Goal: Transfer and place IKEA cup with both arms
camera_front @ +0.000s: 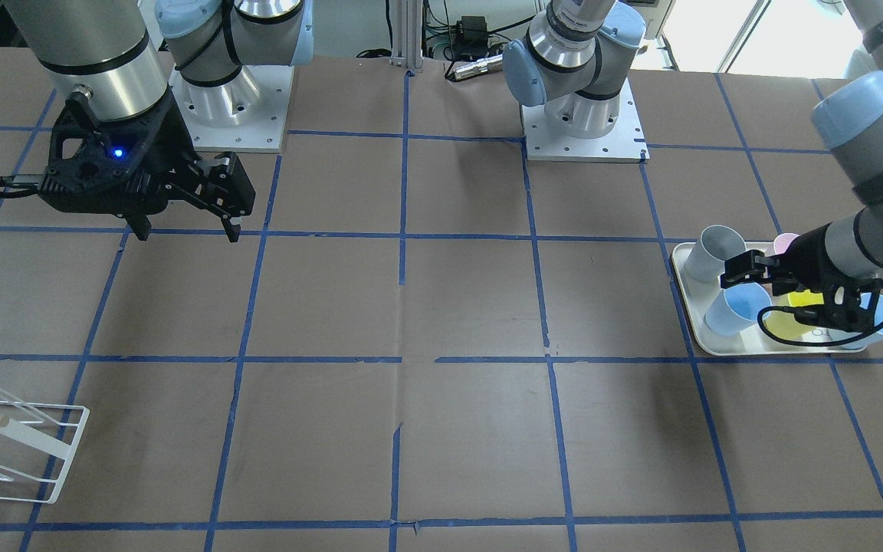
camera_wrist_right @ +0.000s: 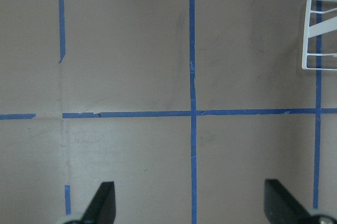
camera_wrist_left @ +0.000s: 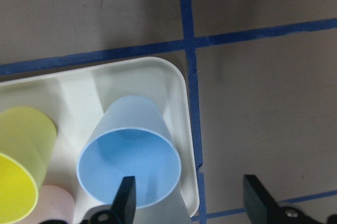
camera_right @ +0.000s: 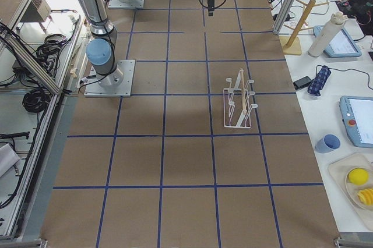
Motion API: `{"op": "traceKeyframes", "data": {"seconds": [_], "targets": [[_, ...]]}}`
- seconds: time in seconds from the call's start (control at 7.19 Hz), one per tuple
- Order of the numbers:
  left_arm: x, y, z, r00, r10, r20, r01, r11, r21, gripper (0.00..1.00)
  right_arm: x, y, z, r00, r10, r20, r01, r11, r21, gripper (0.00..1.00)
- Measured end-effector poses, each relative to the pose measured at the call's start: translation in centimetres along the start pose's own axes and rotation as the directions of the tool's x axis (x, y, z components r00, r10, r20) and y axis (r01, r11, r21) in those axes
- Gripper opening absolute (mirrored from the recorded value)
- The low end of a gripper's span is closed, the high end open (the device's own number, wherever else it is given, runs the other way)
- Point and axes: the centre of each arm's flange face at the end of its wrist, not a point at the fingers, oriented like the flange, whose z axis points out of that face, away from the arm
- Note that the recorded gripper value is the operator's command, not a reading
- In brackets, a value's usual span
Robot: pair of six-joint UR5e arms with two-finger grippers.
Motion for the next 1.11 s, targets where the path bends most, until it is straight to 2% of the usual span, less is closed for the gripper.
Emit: {"op": "traceKeyframes", "data": {"seconds": [0.28,0.56,0.83,1.11], "targets": [[5.7,1.6,-8.0,0.997,-0.066,0.038,0.062,0.994,0.095,1.0,0.0,0.0,0.1,1.0,0.002,0.002,-0.002,1.0,-0.001,1.0],[15.0,4.6,-12.5,0.994,-0.092,0.065,0.08,0.983,0.168,1.0,0.0,-0.1,0.1,1.0,0.003,0.002,-0.003,1.0,-0.001,1.0],[22.9,7.9,-13.3,0.994,-0.065,0.084,0.047,0.978,0.204,1.0,0.0,-0.1,0.1,1.0,0.003,0.002,-0.003,1.0,-0.001,1.0],[27.0,10.8,-11.4,0.995,-0.01,0.1,-0.01,0.981,0.192,1.0,0.1,-0.1,0.0,1.0,0.003,0.002,-0.003,1.0,-0.001,1.0]]}}
